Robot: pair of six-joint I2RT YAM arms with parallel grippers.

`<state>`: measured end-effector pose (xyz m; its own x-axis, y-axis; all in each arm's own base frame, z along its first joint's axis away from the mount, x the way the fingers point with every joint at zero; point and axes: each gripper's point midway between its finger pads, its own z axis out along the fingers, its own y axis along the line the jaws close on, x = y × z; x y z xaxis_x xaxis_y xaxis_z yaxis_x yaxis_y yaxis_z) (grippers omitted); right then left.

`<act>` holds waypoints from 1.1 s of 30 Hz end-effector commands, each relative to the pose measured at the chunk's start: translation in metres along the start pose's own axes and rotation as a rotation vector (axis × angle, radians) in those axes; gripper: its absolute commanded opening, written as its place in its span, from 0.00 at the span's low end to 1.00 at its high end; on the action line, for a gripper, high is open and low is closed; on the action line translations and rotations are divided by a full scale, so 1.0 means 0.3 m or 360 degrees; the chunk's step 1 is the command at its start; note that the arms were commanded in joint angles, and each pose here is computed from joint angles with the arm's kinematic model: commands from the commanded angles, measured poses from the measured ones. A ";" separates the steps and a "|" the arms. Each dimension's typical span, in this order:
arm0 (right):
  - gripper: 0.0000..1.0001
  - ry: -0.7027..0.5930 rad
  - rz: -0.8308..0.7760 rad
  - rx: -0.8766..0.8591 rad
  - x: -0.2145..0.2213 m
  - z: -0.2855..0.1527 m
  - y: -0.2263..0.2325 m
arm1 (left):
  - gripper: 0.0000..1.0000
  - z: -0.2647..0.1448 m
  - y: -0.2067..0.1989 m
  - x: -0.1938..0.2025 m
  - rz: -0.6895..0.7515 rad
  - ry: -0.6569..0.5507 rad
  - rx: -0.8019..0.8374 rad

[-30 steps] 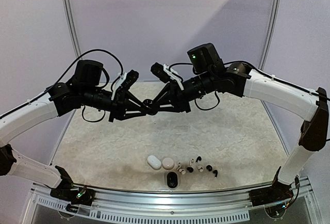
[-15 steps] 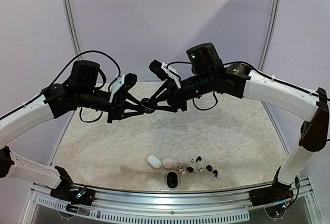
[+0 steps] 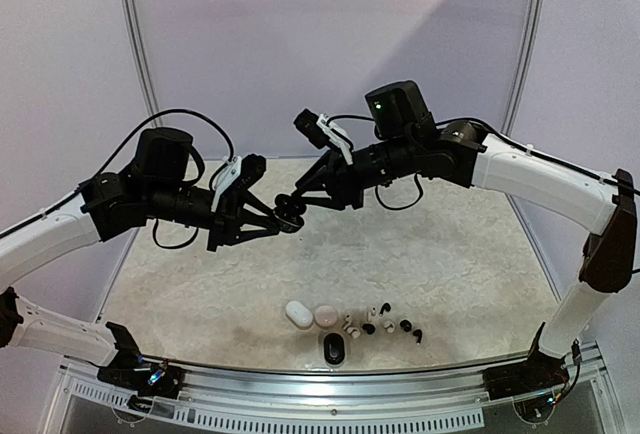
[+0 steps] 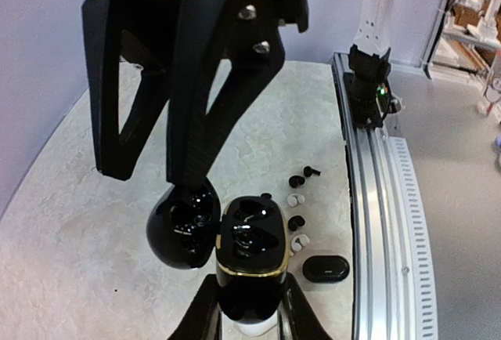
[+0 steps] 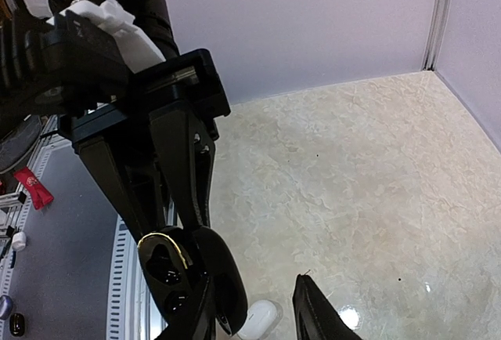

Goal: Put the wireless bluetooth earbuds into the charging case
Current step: Pass from the right arm to the left

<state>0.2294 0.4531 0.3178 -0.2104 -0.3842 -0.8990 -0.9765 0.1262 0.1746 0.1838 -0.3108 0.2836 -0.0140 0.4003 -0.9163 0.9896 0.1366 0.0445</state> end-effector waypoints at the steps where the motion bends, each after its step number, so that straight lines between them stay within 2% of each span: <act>1: 0.36 -0.0007 0.0048 0.0061 -0.003 -0.005 -0.058 | 0.00 0.000 -0.021 -0.035 -0.0169 -0.0150 0.0032; 4: 0.38 -0.0070 0.0082 0.0036 -0.056 -0.052 -0.060 | 0.00 0.002 0.031 -0.015 -0.0385 -0.0236 -0.0036; 7: 0.41 -0.0144 0.0171 0.0068 -0.115 -0.123 -0.092 | 0.00 0.000 0.049 -0.001 -0.0440 -0.0288 -0.0066; 10: 0.43 -0.0172 0.0369 0.0183 -0.130 -0.202 -0.177 | 0.00 -0.003 0.057 0.002 -0.0458 -0.0328 -0.0091; 14: 0.42 0.0056 0.0696 0.0578 0.048 -0.284 -0.313 | 0.00 -0.006 0.061 0.013 -0.0467 -0.0371 -0.0114; 17: 0.45 0.0155 0.0757 0.0560 0.144 -0.280 -0.287 | 0.00 -0.007 0.052 0.022 -0.0451 -0.0380 -0.0105; 19: 0.54 0.0130 0.0715 0.0456 0.143 -0.260 -0.237 | 0.00 -0.007 0.053 0.026 -0.0444 -0.0378 -0.0111; 22: 0.75 0.0038 0.0448 0.0241 0.084 -0.208 -0.099 | 0.00 -0.008 0.045 0.016 -0.0419 -0.0393 -0.0086; 24: 0.83 -0.0072 0.0230 0.0070 0.032 -0.172 -0.001 | 0.00 -0.009 0.034 0.003 -0.0399 -0.0409 -0.0058; 26: 0.90 -0.0116 0.0152 -0.0014 0.021 -0.145 0.047 | 0.00 -0.010 0.025 -0.007 -0.0379 -0.0419 -0.0036; 28: 0.95 -0.0104 0.0105 -0.0020 0.023 -0.114 0.064 | 0.00 -0.007 0.012 -0.012 -0.0355 -0.0419 -0.0009; 33: 0.97 -0.0056 0.0083 -0.0049 0.049 -0.037 0.069 | 0.00 -0.002 -0.007 -0.023 -0.0312 -0.0414 0.0030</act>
<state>0.2022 0.4251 0.3108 -0.3203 -0.3663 -0.8736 -0.9467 0.1583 0.2806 0.1889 -0.3103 0.2805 -0.2178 0.1323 -0.9670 0.9587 0.2148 -0.1866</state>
